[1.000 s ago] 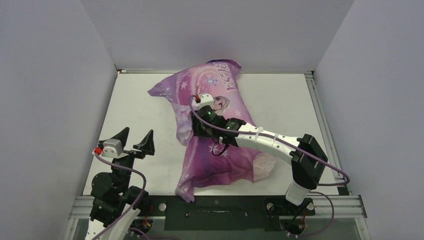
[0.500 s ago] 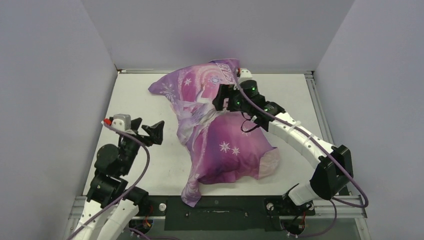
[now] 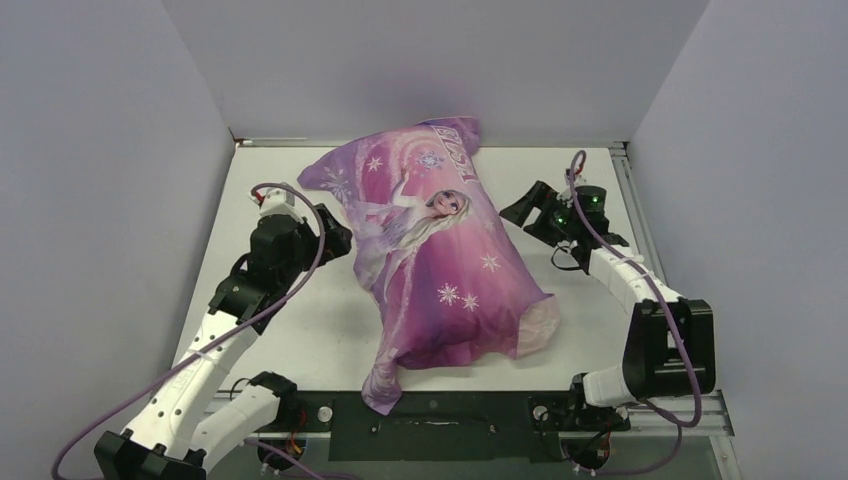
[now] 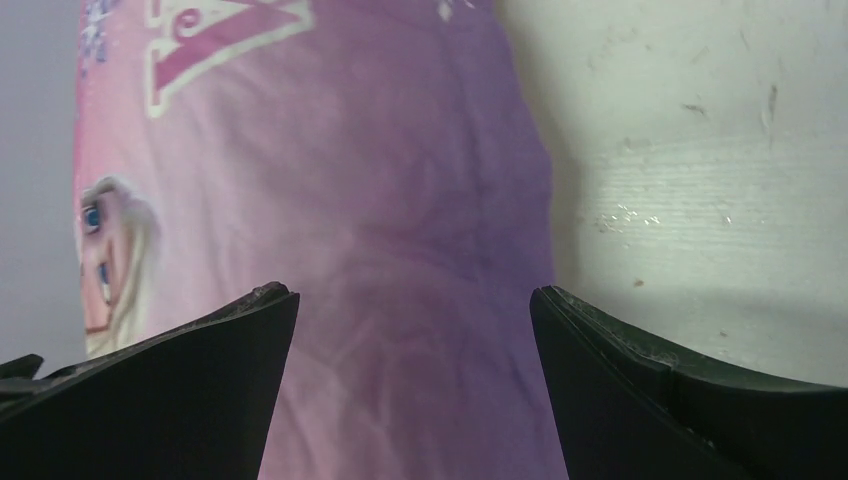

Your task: Remove the pillowcase from the pillow

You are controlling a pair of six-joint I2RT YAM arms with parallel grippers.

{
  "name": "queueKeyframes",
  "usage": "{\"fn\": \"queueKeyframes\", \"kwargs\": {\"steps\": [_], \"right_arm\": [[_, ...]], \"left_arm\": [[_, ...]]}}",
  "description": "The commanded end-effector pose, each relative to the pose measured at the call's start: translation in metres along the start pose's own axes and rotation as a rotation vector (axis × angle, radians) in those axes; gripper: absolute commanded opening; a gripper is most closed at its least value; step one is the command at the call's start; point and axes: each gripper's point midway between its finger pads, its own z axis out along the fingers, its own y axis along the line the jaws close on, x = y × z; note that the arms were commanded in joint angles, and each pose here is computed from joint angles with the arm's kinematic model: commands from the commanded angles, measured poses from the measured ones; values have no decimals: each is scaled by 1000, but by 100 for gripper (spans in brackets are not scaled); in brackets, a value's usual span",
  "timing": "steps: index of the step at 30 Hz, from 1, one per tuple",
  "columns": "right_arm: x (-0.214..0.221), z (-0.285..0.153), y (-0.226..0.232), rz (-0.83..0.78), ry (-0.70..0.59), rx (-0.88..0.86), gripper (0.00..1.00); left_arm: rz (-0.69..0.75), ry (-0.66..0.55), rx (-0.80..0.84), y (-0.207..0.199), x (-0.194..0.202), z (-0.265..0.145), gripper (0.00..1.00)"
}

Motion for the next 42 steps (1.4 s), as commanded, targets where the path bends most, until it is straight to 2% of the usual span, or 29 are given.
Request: {"fn": "queueKeyframes", "kwargs": {"steps": [1, 5, 8, 14, 23, 27, 30, 34, 37, 40, 42], "right_arm": [[-5, -4, 20, 90, 10, -307, 90], [-2, -2, 24, 132, -1, -392, 90], [-3, 2, 23, 155, -1, -409, 90], [2, 17, 16, 220, 15, -436, 90], [39, 38, 37, 263, 105, -541, 90], [53, 45, 41, 272, 152, -563, 98], [55, 42, 45, 275, 158, -584, 82], [53, 37, 51, 262, 159, -598, 46], [50, 32, 60, 239, 158, -607, 24], [46, 28, 71, 204, 172, -600, 8], [43, 25, 77, 169, 176, -578, 5]], "left_arm": [[-177, -53, 124, -26, -24, -8, 96], [-155, -28, 259, -39, -25, -7, 96], [-147, 5, 289, -39, -23, 0, 96], [-236, 114, 275, -36, -13, 25, 96], [-232, 145, 182, -31, -4, 59, 96], [-223, 182, 186, -46, 16, 72, 96], [-233, 173, 178, -46, 34, 81, 96], [-266, 147, 191, -44, 47, 86, 97], [-251, 157, 200, -47, 57, 87, 99], [-237, 167, 208, -51, 67, 87, 99], [-229, 174, 217, -54, 72, 87, 100]]}}
